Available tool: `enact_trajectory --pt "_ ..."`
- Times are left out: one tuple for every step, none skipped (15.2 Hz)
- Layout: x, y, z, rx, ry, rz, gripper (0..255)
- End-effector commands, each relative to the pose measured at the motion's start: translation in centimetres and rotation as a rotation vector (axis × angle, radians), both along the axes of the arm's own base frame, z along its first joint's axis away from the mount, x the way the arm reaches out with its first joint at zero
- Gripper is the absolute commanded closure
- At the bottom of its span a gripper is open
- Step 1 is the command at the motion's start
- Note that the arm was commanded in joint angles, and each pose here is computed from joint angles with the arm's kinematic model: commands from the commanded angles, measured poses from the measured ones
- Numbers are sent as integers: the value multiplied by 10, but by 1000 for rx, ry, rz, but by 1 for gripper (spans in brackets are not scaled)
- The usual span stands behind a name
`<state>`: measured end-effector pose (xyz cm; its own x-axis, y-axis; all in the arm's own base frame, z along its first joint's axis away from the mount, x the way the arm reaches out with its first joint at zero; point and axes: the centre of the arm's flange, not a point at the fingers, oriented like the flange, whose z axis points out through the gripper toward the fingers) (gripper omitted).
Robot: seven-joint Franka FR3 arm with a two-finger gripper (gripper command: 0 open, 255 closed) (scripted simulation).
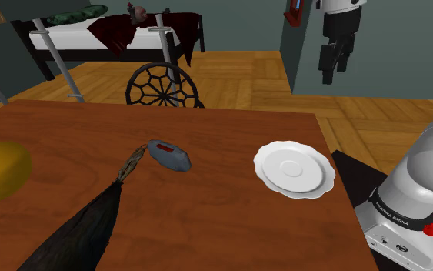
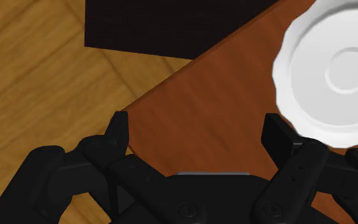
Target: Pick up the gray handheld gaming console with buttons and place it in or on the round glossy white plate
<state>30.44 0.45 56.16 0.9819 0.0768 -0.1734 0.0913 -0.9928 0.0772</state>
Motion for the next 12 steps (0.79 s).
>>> enact_trajectory --pt "0 0 0 0 0 0 0" --pt "6 11 -3 2 -3 8 0" --pt "12 22 -7 5 -6 16 0" --pt "18 32 -10 7 -9 23 0" --pt "23 43 -13 9 -13 31 0" --pt "29 54 -16 12 -16 39 0" --pt "35 65 -19 14 -19 47 0" --pt "40 77 -23 16 -22 55 0" --pt "46 88 -26 19 -25 63 0" --pt "51 99 -29 21 -28 70 0" --pt "56 110 -32 23 -31 78 0" --pt "61 121 -34 25 -35 86 0"
